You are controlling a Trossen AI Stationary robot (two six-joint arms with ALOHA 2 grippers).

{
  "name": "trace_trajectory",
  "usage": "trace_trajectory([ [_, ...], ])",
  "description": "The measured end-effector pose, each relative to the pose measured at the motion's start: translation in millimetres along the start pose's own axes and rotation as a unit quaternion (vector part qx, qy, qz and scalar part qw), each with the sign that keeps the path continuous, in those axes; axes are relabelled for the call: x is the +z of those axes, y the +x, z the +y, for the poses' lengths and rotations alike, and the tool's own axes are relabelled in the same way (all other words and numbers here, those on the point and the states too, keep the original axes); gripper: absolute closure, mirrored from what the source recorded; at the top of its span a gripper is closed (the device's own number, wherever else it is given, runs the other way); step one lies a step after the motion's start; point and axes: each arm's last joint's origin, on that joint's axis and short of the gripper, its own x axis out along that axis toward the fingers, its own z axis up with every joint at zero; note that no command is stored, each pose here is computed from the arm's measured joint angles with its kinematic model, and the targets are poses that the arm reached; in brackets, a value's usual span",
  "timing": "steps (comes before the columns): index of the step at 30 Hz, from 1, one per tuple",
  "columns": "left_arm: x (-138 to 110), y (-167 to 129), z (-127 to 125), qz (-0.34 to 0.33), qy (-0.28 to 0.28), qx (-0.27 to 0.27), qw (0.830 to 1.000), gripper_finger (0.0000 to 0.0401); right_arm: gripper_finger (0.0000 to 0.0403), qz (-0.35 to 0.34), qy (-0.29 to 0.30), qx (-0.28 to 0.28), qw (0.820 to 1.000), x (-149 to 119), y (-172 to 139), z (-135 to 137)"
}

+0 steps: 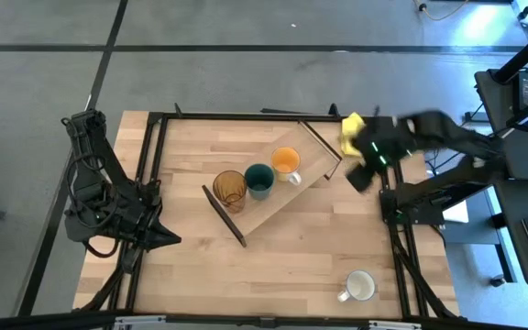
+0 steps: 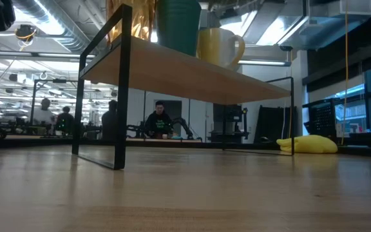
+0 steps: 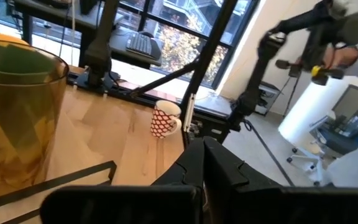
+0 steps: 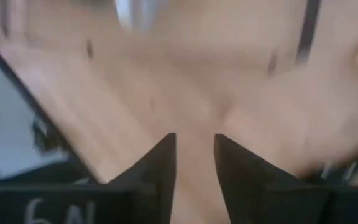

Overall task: Stack small to large cups/mugs on shelf
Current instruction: Put the red patterned mug on the shelf

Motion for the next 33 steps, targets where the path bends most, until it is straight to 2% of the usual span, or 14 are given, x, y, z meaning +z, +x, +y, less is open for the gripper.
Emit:
trace_trajectory([
  [4, -2.4, 0.0, 1.2, 0.011, 0.011, 0.000, 1.000, 0.0401, 0.0277, 0.066, 0.045, -0.009, 0.997, -54.9, 17.0, -14.1],
  [10, -2.7, 0.0, 1.4, 0.012, 0.006, 0.001, 1.000, 0.0401, 0.0286, 0.119, 0.119, -0.045, 0.985, -101.2, 42.9, -21.2],
  [18, -3.0, -0.1, 1.6, 0.013, 0.000, 0.000, 1.000, 0.0401, 0.0287, 0.193, 0.194, -0.008, 0.962, -144.8, 87.7, -1.3],
  [22, -4.2, -0.1, 2.4, 0.017, 0.007, 0.003, 1.000, 0.0401, 0.0288, 0.214, 0.213, 0.002, 0.953, -169.4, 106.9, 6.6],
  [27, -5.6, -0.1, 2.9, 0.026, 0.014, -0.001, 1.000, 0.0401, 0.0288, 0.215, 0.220, -0.006, 0.951, -193.4, 124.6, 14.5],
  [33, -6.3, -0.1, 2.3, 0.034, 0.015, -0.012, 0.999, 0.0401, 0.0288, 0.191, 0.234, 0.011, 0.953, -205.5, 144.4, 34.1],
])
